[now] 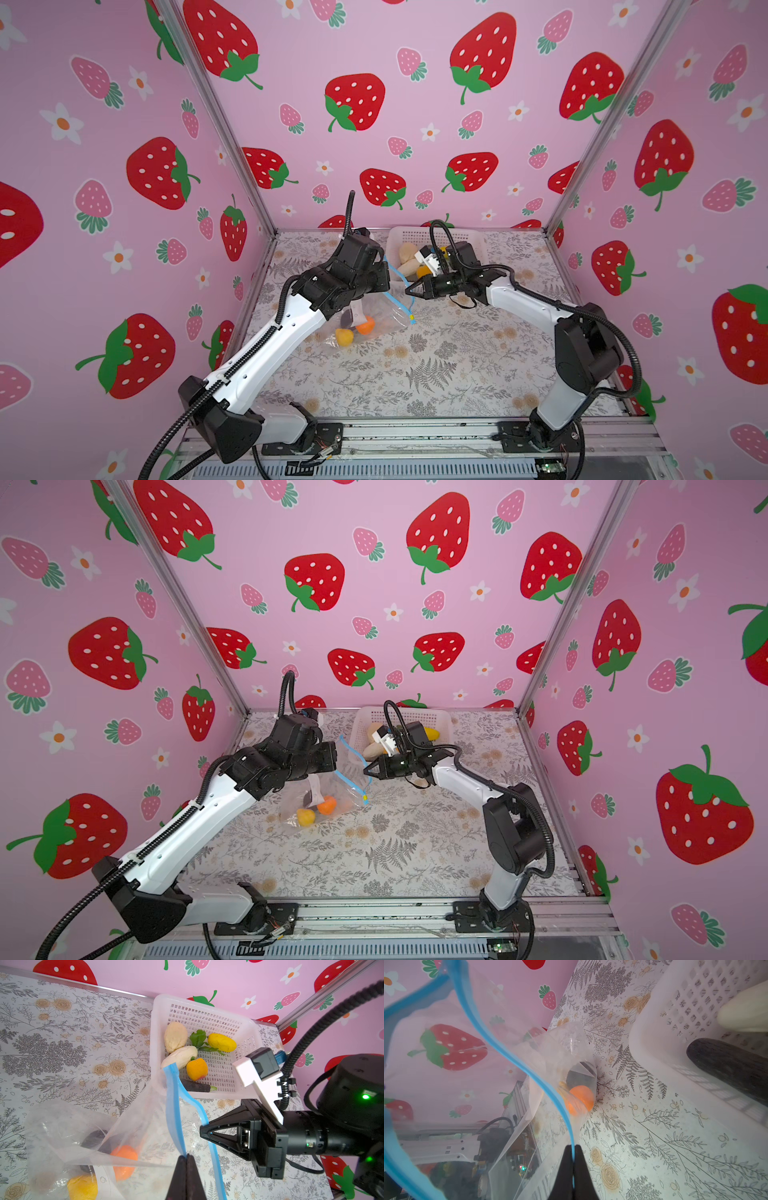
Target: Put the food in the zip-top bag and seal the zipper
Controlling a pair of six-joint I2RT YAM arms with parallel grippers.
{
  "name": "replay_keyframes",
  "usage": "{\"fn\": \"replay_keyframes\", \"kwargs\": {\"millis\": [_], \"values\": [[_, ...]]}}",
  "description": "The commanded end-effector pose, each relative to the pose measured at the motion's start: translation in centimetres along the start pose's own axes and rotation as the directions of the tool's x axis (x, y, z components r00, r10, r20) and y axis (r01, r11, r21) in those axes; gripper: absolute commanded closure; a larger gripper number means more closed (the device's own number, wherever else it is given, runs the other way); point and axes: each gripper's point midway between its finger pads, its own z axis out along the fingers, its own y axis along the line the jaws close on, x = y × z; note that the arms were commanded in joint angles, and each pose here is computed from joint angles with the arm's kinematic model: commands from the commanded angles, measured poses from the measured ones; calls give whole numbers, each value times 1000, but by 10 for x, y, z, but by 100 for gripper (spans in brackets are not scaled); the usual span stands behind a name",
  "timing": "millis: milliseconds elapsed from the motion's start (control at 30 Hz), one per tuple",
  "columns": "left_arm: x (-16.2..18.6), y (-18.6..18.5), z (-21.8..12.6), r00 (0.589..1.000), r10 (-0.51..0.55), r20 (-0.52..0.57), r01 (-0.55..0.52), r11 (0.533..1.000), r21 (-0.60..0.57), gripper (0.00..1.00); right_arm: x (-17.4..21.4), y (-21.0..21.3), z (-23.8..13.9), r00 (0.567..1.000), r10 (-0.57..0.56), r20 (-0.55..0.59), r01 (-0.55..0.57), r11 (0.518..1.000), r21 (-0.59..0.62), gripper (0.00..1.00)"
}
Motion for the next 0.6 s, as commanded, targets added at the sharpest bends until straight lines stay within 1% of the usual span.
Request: {"fn": "replay_keyframes", "kwargs": {"millis": [0,133,267,400,567], "values": [[-3,1,-3,1000,2,18,-2,1000,3,100,-4,7,-2,1000,-15,12,15,1000,-2,98],[10,-6,9,1000,-5,-30,7,999,53,100,-4,2,-4,1000,-19,19,19,1000,12,93],[21,-8,19,997,-7,-77,12,998,65,100,-11,-6,-14,999,-18,46,17,999,38,83],[24,-6,20,997,-8,-80,14,998,65,100,-24,-14,-29,996,-31,83,25,997,71,69],[25,-4,23,996,-8,-83,14,998,67,100,-45,-25,-48,990,-68,120,53,991,126,61]]}}
